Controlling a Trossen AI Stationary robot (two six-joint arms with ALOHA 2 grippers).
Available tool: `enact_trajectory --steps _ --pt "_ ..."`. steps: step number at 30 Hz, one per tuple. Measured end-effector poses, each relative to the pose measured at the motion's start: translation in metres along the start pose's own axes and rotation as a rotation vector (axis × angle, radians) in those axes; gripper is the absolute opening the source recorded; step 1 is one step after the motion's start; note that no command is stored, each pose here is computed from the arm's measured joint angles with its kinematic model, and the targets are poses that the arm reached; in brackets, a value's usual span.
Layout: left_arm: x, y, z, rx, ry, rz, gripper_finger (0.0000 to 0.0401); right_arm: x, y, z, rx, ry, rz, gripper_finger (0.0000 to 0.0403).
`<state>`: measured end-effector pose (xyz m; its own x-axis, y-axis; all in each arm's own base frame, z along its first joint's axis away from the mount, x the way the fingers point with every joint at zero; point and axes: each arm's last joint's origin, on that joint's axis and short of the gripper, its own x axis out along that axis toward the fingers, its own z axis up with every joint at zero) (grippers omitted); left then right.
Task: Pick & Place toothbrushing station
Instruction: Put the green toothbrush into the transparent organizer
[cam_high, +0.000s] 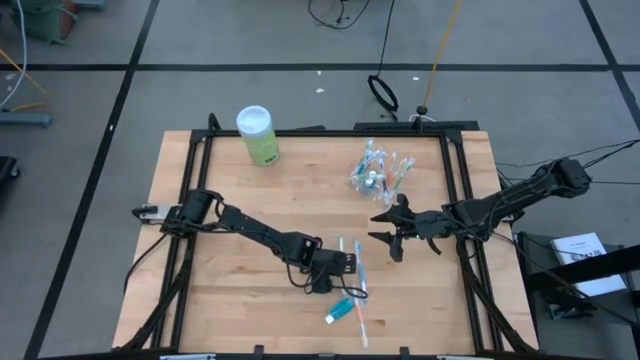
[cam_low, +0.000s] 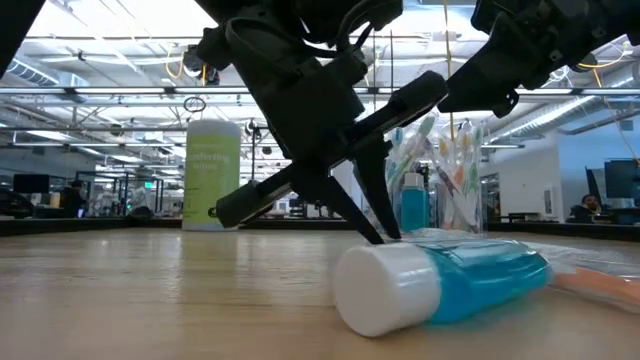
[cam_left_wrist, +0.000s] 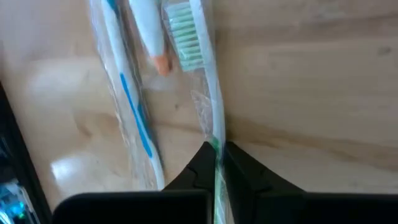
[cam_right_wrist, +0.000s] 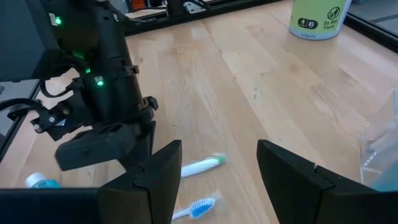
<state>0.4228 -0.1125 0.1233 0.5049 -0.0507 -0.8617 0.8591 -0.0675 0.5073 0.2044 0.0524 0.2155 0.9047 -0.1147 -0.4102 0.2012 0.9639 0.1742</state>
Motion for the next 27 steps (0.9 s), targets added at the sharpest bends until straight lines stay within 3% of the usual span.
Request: enact_trajectory --steps 6,13,18,23,27 --pt "-0.015 0.004 -0.007 -0.031 0.027 0.002 0.001 0.0 0.0 0.0 -0.006 0.003 -0.002 0.0201" --pt "-0.08 0.031 -0.034 -0.302 -0.006 0.156 0.0001 0.0 0.0 -0.001 -0.007 0.006 -0.003 0.0201" --pt "-0.139 0.044 -0.08 -0.581 0.003 0.296 0.0001 0.0 -0.001 -0.002 -0.014 0.022 -0.007 0.0201" --pt "-0.192 0.049 -0.142 -0.816 -0.096 0.48 0.0001 0.0 -0.002 -0.004 -0.022 0.04 -0.015 0.0201" --pt "-0.216 0.043 -0.195 -0.961 -0.247 0.712 0.0001 0.0 -0.002 -0.005 -0.025 0.048 -0.019 0.0201"
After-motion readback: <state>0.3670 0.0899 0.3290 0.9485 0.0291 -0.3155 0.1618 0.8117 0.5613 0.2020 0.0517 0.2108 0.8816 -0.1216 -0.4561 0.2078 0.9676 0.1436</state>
